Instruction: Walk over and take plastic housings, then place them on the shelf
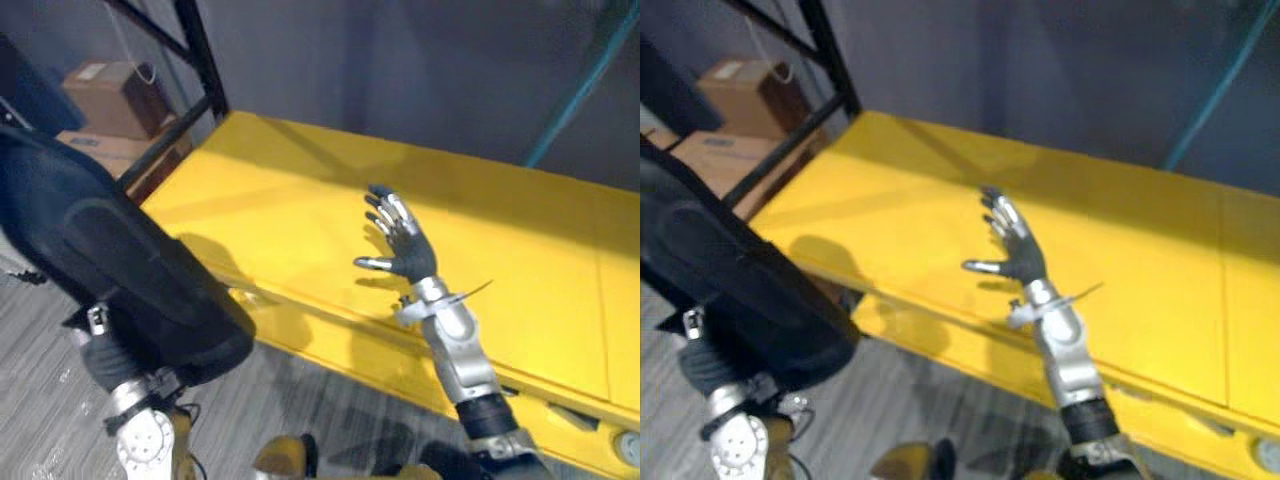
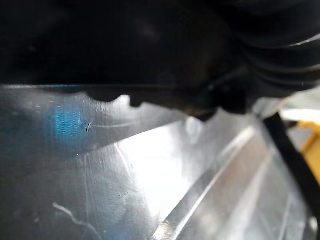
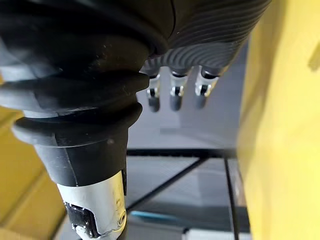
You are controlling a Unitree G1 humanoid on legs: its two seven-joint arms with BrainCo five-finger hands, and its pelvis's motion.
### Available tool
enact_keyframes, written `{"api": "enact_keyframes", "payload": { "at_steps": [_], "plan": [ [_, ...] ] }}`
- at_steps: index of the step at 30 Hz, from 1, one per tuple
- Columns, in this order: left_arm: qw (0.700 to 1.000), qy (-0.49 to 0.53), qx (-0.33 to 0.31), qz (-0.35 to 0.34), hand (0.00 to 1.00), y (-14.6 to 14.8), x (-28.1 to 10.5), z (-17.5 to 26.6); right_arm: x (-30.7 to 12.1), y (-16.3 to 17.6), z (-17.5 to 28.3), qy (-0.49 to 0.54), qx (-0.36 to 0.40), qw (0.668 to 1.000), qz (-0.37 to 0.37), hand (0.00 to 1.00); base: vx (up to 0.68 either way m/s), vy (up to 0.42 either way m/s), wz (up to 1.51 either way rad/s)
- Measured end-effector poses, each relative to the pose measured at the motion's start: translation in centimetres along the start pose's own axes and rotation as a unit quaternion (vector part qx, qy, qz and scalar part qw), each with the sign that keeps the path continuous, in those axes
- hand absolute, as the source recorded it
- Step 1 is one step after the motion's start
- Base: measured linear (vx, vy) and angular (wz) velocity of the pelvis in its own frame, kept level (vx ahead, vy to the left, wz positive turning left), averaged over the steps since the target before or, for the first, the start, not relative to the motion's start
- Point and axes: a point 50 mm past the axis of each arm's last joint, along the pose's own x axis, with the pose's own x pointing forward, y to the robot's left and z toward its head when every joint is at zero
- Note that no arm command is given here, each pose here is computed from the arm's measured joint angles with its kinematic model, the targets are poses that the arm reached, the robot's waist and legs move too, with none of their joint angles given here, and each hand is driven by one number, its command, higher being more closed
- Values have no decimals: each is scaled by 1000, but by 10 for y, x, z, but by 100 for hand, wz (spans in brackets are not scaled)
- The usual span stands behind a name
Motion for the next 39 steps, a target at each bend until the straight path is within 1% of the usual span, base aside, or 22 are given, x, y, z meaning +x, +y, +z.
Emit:
{"api": "enact_keyframes", "payload": {
  "at_steps": [3, 6, 9, 12, 16, 18, 21, 24, 25, 27, 31, 33, 36, 39],
  "plan": [
    [1000, -5, -3, -12, 100, -6, 1, 1, -9, -3, -3, 8, -7, 1000, -29, 0, -4, -6, -62],
    [999, -33, 16, -40, 100, -13, 9, 7, -26, -6, -2, 11, -7, 998, -56, 0, -6, 55, -54],
    [993, -70, 32, -88, 100, -22, 22, 16, -43, -12, 0, 14, -9, 996, -87, 0, -24, 76, -48],
    [987, -86, 45, -132, 100, -28, 31, 21, -50, -14, 9, 0, -15, 994, -106, 0, -38, 85, -47],
    [978, -85, 76, -176, 100, -34, 38, 21, -57, -27, 20, -14, -49, 988, -146, 0, -50, 35, -33],
    [971, -67, 106, -202, 100, -36, 47, 13, -65, -43, 34, -34, -76, 978, -190, 0, -70, 8, -37],
    [966, -21, 139, -219, 100, -40, 64, -4, -78, -63, 51, -49, -109, 966, -228, 0, -42, -12, -44],
    [960, 23, 160, -227, 100, -48, 83, -15, -95, -78, 60, -43, -120, 958, -257, 0, -17, -27, -48],
    [960, 32, 163, -227, 100, -50, 89, -17, -99, -80, 61, -41, -120, 956, -265, 0, -20, -33, -55],
    [960, 84, 157, -214, 100, -52, 111, -27, -112, -86, 60, -23, -116, 954, -274, 0, -26, -40, -52],
    [957, 157, 153, -190, 100, -56, 139, -41, -126, -88, 61, 2, -123, 955, -269, 0, -36, -34, -50],
    [953, 199, 152, -173, 100, -57, 156, -48, -131, -88, 61, 6, -111, 957, -266, 0, -52, -24, -50],
    [947, 237, 150, -158, 100, -63, 178, -44, -140, -89, 60, 14, -100, 958, -270, 0, -69, -14, -32],
    [944, 261, 147, -139, 100, -67, 188, -41, -145, -87, 57, 23, -90, 957, -275, 0, -63, -6, -24]
  ]
}}
